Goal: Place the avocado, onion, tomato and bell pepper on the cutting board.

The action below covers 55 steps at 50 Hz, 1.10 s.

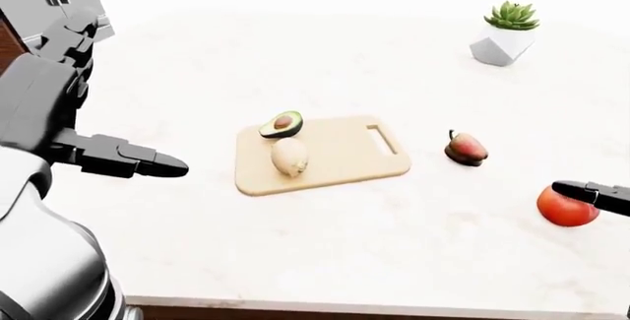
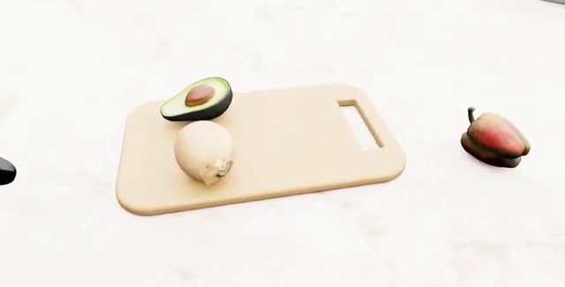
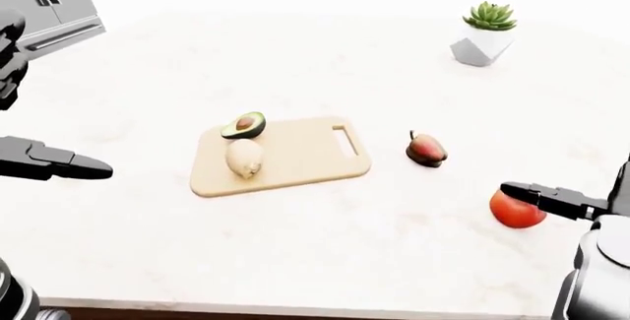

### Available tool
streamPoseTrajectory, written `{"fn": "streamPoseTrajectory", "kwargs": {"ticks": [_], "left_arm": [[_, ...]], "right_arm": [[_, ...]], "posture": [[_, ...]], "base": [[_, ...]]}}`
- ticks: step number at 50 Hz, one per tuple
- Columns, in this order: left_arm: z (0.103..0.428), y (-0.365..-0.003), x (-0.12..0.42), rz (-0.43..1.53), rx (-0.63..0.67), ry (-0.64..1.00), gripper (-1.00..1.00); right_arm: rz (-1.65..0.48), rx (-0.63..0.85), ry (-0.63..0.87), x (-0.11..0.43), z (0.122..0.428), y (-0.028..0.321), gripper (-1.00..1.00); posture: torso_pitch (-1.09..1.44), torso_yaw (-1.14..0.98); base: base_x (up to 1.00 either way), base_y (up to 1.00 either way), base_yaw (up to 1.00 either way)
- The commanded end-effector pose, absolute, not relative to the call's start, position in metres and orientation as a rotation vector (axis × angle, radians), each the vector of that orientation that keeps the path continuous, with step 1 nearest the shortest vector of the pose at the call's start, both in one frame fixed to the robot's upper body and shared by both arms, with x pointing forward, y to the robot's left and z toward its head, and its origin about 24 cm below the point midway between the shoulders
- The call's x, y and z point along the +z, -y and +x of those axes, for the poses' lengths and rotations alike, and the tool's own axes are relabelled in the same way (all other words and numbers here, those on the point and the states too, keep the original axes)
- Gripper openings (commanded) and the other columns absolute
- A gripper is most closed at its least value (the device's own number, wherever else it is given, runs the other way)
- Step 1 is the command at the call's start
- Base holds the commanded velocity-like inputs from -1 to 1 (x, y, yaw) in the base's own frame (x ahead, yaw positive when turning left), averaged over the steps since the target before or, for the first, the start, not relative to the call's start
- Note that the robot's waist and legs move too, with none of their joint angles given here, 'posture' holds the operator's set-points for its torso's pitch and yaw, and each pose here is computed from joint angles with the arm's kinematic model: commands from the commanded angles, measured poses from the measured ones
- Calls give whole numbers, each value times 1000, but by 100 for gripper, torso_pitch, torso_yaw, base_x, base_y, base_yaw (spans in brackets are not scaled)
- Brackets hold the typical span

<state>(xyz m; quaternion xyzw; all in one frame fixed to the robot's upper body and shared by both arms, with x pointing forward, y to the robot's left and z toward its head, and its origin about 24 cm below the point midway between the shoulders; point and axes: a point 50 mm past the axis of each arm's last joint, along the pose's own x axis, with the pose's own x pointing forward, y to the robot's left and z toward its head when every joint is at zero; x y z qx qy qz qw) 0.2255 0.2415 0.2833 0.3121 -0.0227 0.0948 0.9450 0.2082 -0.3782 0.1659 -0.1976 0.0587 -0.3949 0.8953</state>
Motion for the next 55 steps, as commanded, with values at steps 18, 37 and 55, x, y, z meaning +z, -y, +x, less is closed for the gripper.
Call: {"fn": "streamPoseTrajectory", "kwargs": {"ticks": [18,37,55], "left_arm": [[223,-242,291,665,219,92,100],[223,-242,291,667,218,93,100],[222,-242,293,668,218,96,100]], "right_arm": [[-401,-753,-30,175,210,365,100],[-402,-706,-55,162,215,361,100],[-431,-699,-84,148,217,359,100]], "posture": [[-21,0],[-21,0],[-21,0]], "base": [[0,0,0],[0,0,0],[0,0,0]]}}
